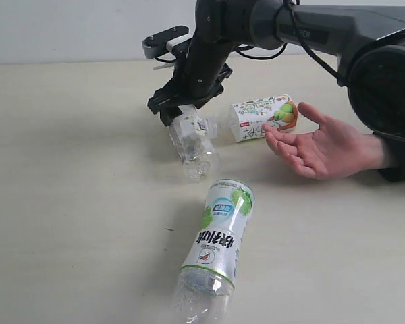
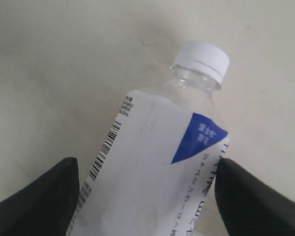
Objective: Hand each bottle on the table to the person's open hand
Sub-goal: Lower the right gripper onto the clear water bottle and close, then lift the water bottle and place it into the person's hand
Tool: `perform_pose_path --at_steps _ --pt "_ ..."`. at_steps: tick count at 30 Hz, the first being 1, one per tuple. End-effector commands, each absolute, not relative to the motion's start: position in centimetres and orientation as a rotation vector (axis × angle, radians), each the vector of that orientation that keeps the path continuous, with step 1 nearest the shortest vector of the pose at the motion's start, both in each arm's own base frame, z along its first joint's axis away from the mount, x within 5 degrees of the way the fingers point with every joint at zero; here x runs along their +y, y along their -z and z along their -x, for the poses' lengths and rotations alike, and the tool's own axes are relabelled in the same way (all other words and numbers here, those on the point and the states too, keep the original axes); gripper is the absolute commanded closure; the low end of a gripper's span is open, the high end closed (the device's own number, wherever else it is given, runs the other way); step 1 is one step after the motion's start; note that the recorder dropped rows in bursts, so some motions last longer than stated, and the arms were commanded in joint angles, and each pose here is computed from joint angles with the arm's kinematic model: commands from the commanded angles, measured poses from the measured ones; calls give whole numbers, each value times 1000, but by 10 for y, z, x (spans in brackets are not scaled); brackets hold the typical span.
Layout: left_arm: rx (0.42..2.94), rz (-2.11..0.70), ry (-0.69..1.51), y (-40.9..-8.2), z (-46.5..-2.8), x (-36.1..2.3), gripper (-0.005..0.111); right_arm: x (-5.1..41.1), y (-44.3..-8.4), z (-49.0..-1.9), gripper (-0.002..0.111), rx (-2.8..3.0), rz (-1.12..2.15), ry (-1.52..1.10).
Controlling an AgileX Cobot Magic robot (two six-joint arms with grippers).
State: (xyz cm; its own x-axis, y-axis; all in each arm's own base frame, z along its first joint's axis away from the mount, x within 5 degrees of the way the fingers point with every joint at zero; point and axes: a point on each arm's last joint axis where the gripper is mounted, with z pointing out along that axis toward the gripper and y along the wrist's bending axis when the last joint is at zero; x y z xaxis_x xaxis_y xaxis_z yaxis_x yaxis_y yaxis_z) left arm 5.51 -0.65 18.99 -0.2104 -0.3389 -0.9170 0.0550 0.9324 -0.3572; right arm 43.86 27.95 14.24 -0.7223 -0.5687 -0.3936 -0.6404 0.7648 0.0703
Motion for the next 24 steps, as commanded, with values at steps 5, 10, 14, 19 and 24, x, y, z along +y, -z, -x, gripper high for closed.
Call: perform_pose_path --at_steps 5,10,14,19,24 --pt "1741 205 364 -190 -55 -7 107 283 -139 -443 35 2573 913 -305" --pt "1741 205 364 -190 -55 -7 107 283 -136 -443 33 2570 934 -306" --pt "1741 205 364 -190 -55 -7 107 283 -130 -443 30 2578 933 -307" --pt "1741 205 364 -190 -55 -7 107 284 -128 -444 30 2571 928 -307" --pt "1741 205 364 -190 -55 -7 107 284 -128 -444 40 2568 927 -307"
